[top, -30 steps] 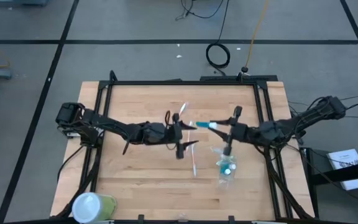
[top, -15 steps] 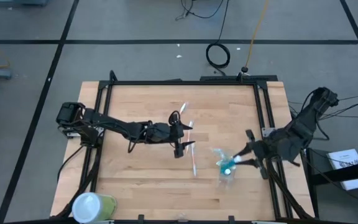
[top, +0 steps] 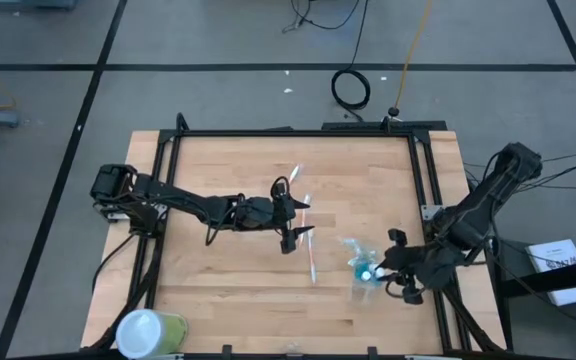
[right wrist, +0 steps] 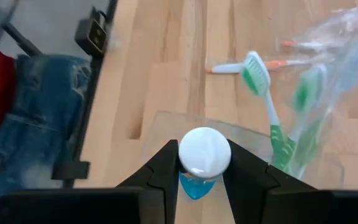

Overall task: Pick & Place toothbrushing station
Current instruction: Put the blue mouthwash into the middle section of the transparent organizer, then put the orange toothbrush into the bottom section of the transparent organizer

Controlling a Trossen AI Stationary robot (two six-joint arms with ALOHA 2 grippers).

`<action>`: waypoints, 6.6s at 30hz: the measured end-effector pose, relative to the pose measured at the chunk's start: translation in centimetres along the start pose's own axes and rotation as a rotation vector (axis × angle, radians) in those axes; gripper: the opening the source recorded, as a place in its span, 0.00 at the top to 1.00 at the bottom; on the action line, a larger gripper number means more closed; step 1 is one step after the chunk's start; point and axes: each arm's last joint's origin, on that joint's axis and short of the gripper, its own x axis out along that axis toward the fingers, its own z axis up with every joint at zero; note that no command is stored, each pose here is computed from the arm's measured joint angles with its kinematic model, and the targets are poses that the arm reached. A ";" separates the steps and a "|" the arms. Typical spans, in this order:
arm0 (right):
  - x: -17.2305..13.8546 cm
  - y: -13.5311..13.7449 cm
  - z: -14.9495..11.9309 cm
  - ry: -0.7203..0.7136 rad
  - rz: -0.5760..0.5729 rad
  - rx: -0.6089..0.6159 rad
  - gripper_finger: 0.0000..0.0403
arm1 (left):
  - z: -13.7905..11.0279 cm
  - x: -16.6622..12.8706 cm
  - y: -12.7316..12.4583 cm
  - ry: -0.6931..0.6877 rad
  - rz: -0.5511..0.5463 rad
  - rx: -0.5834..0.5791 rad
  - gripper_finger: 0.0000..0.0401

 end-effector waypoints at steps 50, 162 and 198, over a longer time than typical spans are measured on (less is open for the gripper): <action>6.4 -1.0 -3.3 0.033 0.055 -0.007 0.55 | 0.0 0.0 0.0 -0.001 0.000 -0.016 0.32; -0.2 -3.7 -1.1 -0.667 -0.326 -0.392 0.60 | -11.0 -8.3 6.3 0.884 0.330 -0.443 0.32; -0.3 -3.6 -0.9 -0.682 -0.321 -0.380 0.60 | -9.1 -6.0 4.3 0.837 0.218 -0.438 0.91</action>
